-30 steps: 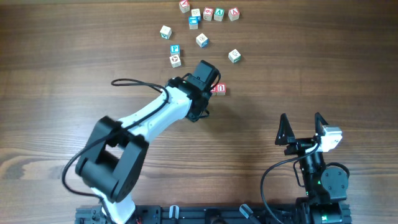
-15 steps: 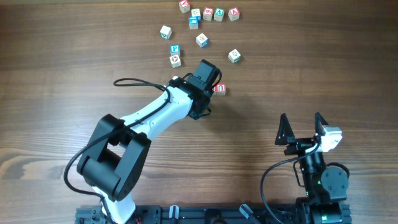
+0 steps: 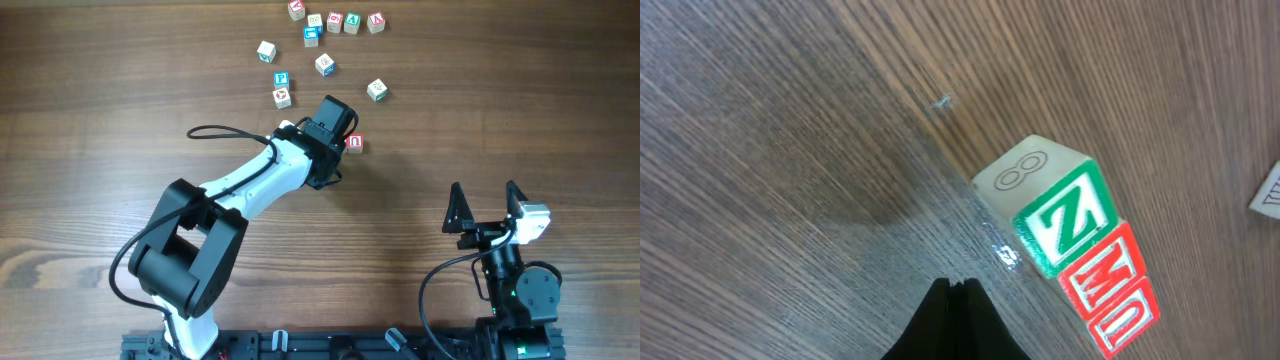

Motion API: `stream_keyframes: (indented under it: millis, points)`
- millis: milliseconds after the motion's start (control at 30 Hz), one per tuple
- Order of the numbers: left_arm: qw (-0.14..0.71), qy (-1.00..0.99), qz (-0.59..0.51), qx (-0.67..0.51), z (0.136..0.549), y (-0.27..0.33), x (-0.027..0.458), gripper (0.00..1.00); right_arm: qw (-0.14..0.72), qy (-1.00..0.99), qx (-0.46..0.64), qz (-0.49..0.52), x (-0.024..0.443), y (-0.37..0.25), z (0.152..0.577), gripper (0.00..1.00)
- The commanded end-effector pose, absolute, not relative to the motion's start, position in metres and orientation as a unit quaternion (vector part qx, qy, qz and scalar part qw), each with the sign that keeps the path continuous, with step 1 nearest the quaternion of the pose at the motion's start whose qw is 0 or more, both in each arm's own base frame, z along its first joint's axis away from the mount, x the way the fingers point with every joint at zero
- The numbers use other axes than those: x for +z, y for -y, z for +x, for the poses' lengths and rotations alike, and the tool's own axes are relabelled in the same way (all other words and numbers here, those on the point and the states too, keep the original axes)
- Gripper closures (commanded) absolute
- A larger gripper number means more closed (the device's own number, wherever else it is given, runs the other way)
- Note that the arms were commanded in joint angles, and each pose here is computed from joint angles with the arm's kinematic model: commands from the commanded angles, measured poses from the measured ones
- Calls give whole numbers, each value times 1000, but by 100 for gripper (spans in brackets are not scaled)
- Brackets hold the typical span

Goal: Form a horizontal line

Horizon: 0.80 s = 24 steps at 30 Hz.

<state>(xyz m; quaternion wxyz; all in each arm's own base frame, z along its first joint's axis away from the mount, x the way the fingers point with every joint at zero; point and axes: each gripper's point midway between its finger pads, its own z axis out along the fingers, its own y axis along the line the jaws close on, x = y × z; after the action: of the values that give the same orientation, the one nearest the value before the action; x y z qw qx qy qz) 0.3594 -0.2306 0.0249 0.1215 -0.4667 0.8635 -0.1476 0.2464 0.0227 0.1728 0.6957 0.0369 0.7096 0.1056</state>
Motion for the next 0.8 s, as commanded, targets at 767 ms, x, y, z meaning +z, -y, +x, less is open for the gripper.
stream_keyframes:
  millis: [767]
  points:
    - [115,-857,-481,-147,366,228,7,95,701,-705,106,24,176,-26,245,0]
